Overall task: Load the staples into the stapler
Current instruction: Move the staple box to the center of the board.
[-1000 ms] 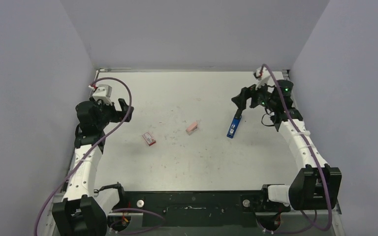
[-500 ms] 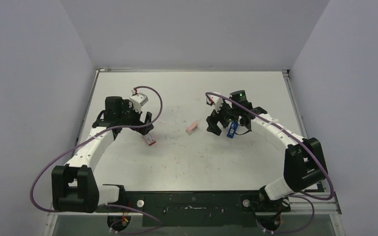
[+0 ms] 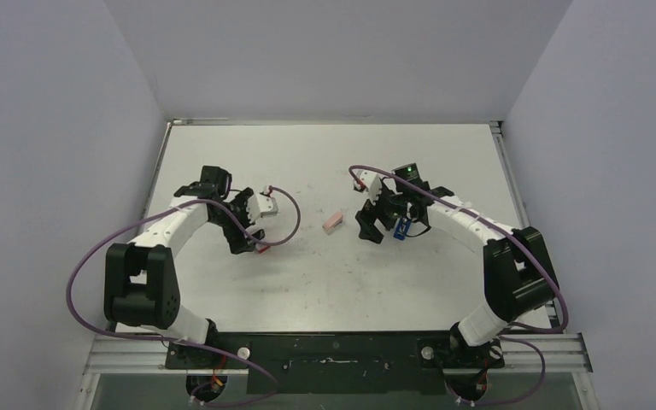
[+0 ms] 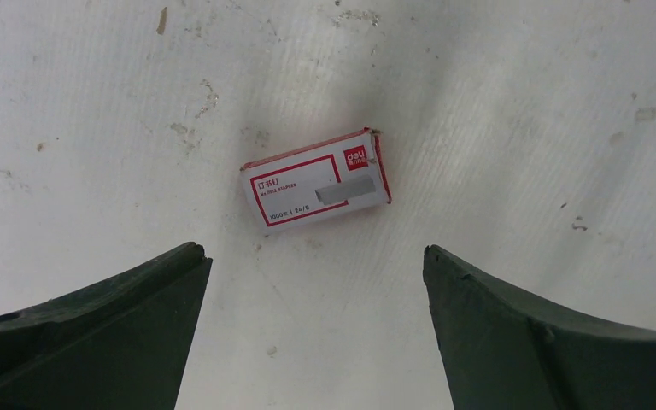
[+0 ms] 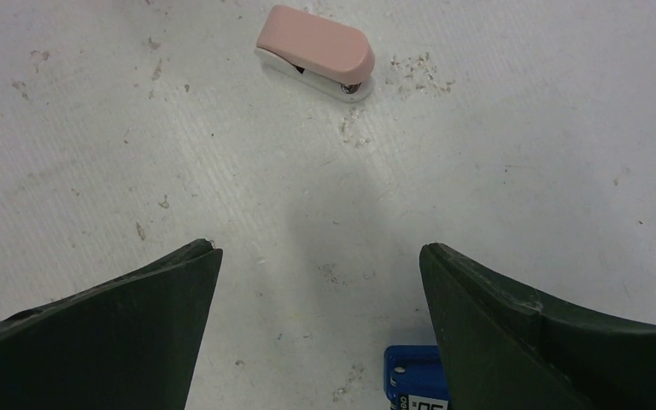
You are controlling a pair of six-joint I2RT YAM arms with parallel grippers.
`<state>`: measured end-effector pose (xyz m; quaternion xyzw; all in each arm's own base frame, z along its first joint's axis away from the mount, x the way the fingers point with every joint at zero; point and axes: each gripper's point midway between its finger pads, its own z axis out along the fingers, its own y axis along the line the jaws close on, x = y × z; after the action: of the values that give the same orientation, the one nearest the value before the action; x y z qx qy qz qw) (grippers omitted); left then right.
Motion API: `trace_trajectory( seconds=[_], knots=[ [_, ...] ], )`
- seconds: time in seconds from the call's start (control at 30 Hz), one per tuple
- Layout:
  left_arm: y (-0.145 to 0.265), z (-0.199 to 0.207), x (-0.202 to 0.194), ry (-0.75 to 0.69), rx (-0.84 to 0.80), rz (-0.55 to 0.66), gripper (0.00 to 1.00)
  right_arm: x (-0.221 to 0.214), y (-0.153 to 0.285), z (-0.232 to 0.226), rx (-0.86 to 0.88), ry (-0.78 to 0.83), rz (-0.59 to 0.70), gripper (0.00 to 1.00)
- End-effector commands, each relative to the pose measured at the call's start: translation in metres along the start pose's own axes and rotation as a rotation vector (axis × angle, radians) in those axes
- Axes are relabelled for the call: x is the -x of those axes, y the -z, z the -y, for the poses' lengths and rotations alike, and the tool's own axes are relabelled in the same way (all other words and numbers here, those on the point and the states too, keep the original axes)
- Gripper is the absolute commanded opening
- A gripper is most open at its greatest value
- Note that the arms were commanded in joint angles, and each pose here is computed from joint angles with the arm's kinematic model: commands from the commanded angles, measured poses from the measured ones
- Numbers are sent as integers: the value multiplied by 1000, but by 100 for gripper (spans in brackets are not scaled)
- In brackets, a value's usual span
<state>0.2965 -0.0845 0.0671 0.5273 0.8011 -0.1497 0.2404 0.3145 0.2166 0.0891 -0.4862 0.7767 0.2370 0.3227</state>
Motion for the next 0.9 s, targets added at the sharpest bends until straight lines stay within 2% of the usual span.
trace_trajectory(
  seconds=[0.0, 0.1, 0.3, 0.5, 0.67, 0.77, 0.87],
  knots=[
    [10, 0, 5, -401, -61, -3, 96, 1, -4, -1, 18, 25, 3, 90],
    [3, 0, -1, -631, -115, -44, 97, -3, -6, -1, 19, 20, -8, 90],
    [-15, -6, 6, -788, -225, -90, 96, -11, -13, -1, 39, 4, -37, 90],
    [-33, -6, 9, -879, -319, -132, 93, -17, -13, 0, 39, -7, -50, 90],
    [-42, -6, 1, -908, -362, -177, 85, -19, -11, 5, 32, -21, -48, 90],
    [-44, -3, -6, -905, -380, -197, 77, -19, -10, 6, 32, -25, -45, 90],
    [-48, -2, -12, -883, -371, -218, 65, -19, -11, 5, 38, -33, -43, 90]
  ],
)
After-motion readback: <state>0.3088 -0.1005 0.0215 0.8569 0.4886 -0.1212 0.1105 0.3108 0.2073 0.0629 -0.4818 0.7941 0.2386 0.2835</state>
